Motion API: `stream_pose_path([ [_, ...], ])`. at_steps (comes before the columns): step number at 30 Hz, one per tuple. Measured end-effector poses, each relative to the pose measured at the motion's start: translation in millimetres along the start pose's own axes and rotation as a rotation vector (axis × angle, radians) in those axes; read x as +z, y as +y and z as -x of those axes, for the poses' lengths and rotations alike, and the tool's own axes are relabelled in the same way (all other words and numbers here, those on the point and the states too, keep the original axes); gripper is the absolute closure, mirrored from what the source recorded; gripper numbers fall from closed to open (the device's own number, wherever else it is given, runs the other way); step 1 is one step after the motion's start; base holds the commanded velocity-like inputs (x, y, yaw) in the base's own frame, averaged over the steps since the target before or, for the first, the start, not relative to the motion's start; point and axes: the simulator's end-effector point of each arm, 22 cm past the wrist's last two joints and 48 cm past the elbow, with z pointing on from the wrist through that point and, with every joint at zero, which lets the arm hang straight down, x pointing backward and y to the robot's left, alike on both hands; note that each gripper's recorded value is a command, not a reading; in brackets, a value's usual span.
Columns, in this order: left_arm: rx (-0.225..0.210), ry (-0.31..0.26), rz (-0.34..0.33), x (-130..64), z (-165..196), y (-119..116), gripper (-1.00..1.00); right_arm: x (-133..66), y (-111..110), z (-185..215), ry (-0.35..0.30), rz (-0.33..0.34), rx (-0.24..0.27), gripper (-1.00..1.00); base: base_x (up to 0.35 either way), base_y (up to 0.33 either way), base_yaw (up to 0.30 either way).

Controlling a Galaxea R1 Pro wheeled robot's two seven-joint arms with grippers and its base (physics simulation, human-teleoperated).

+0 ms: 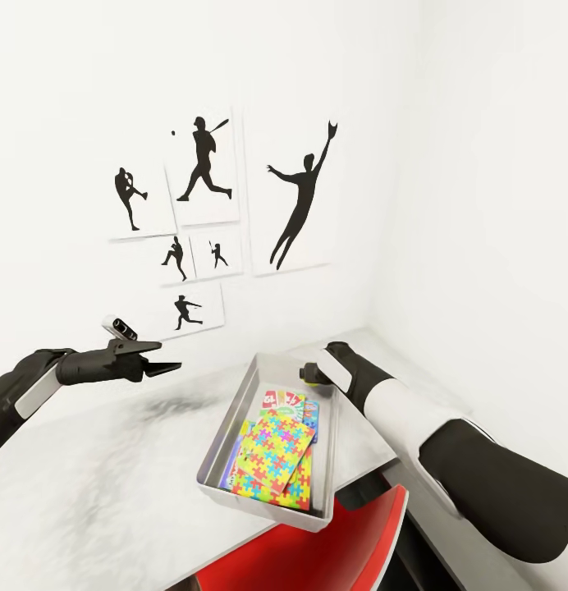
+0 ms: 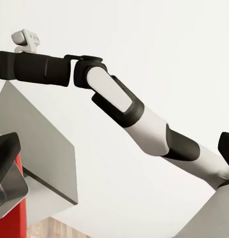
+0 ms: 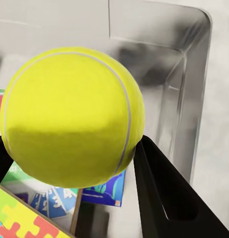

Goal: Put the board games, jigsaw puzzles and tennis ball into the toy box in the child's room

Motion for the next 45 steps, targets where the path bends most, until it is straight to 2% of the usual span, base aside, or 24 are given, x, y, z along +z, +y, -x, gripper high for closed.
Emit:
stream_pose_path([
  [39, 0.01, -0.014, -0.005, -2.5, 4.5, -3.3, -1.0, 0.3, -1.7, 1.8, -0.009, -0.006, 0.005, 1.0, 0.0, 0.0, 0.0],
  [45, 0.009, -0.013, -0.005, -2.3, 4.3, -3.1, -1.0, 1.8, -13.5, 3.6, -0.011, -0.021, 0.013, 1.0, 0.0, 0.0, 0.0],
])
